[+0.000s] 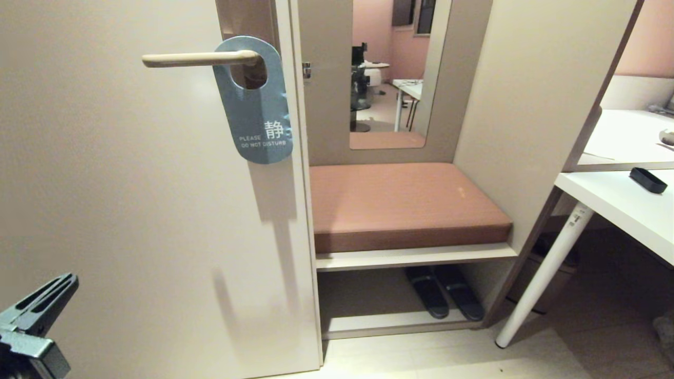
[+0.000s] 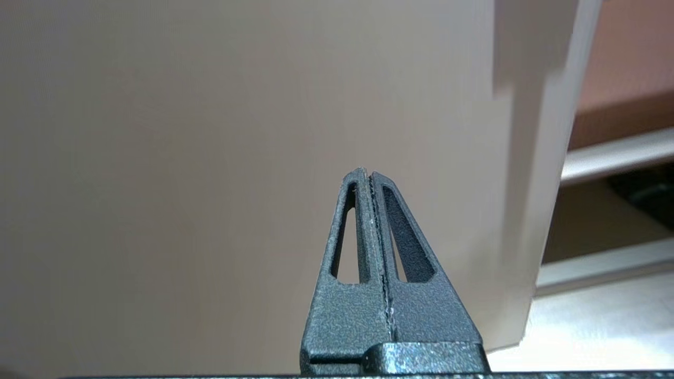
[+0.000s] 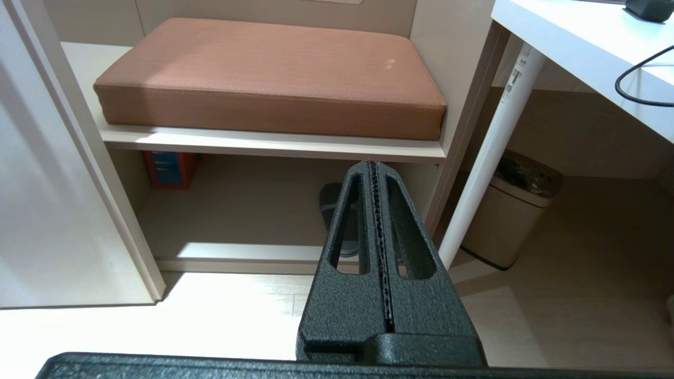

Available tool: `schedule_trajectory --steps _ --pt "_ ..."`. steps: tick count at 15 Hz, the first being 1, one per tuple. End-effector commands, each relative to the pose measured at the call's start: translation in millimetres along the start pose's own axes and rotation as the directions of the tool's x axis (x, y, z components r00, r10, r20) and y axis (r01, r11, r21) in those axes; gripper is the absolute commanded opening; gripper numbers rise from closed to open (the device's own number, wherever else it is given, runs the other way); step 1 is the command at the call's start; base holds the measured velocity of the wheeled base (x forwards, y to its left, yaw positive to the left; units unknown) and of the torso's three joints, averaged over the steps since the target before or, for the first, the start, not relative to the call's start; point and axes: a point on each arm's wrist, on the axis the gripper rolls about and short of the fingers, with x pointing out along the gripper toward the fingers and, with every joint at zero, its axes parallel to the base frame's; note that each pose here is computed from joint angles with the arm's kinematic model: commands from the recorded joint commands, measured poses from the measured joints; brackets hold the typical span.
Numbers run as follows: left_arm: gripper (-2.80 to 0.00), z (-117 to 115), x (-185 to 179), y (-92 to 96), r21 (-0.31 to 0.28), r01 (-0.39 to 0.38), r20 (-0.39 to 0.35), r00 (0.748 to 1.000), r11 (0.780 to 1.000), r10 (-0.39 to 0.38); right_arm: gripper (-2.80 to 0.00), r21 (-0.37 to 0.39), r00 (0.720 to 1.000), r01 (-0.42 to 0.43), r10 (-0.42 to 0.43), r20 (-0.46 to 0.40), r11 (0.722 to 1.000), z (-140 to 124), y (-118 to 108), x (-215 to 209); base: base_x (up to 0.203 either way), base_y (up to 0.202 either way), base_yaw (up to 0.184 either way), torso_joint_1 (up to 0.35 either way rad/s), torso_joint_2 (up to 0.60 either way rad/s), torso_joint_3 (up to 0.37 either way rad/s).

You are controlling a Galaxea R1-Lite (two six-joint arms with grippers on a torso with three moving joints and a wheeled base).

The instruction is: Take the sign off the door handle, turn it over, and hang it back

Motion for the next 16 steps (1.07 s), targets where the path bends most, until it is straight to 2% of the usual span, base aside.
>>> schedule_trajectory --steps 1,9,16 --pt "-2.8 -10 -15 0.9 -0.005 -0.012 0.025 1.0 1.0 0.012 -2.8 0.0 1.0 -0.001 0.001 0.0 1.0 0 0 0 0.0 0.0 0.0 0.0 0.0 0.0" --pt "-2.8 -38 -61 0.6 -0.054 0.037 0.015 0.999 0.998 -0.036 -2.8 0.0 1.0 -0.001 0.001 0.0 1.0 0 0 0 0.0 0.0 0.0 0.0 0.0 0.0" --pt "-2.8 -68 -90 -6.4 -0.083 0.015 -0.017 1.0 0.996 -0.016 -2.8 0.0 1.0 -0.001 0.001 0.0 1.0 0 0 0 0.0 0.0 0.0 0.0 0.0 0.0"
